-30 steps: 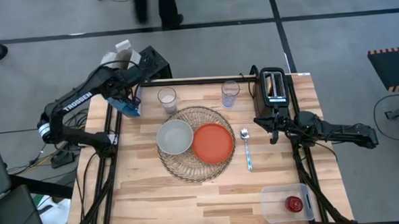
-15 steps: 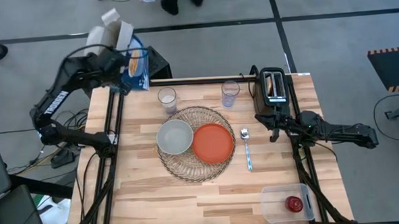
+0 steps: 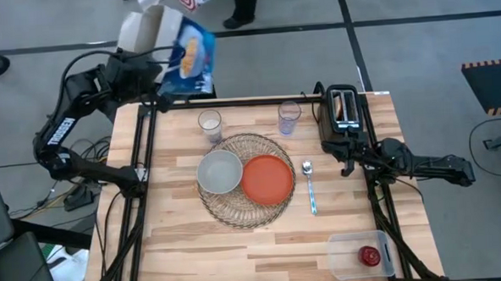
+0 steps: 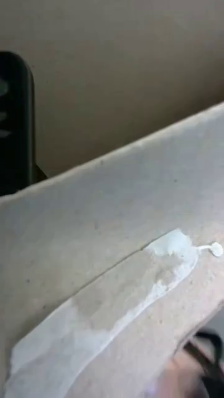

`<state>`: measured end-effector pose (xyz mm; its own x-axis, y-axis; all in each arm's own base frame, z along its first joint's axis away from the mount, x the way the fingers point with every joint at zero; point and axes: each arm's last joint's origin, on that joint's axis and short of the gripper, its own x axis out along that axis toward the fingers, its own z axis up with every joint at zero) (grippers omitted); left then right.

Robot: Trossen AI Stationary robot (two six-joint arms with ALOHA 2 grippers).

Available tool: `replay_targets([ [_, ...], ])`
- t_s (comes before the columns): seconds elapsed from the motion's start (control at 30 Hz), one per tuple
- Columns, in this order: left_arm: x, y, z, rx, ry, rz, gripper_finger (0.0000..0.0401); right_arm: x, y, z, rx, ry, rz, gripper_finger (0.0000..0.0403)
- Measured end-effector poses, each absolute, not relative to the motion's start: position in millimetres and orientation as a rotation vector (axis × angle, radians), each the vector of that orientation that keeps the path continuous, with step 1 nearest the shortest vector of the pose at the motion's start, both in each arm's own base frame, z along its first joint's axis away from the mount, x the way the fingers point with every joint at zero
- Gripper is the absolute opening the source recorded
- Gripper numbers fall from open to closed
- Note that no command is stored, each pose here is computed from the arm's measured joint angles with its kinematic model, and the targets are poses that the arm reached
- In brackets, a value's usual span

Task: Arrange a breakfast setting
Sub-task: Pour the cereal into the gray bowl

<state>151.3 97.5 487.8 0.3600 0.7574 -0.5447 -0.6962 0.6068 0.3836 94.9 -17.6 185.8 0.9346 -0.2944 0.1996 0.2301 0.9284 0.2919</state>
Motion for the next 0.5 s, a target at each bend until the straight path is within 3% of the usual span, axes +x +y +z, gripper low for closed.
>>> replay_targets([
  [0.1,164,93,489,0.119,0.714,0.872,0.0000,95,-17,187,0.305,-0.258,-0.256,0.0139],
  [0.33,195,82,487,0.169,0.667,0.762,0.0000,95,-18,188,0.382,-0.282,-0.270,0.0306],
  [0.5,216,77,482,0.180,0.660,0.694,0.0000,98,-19,187,0.384,-0.268,-0.273,0.0381],
])
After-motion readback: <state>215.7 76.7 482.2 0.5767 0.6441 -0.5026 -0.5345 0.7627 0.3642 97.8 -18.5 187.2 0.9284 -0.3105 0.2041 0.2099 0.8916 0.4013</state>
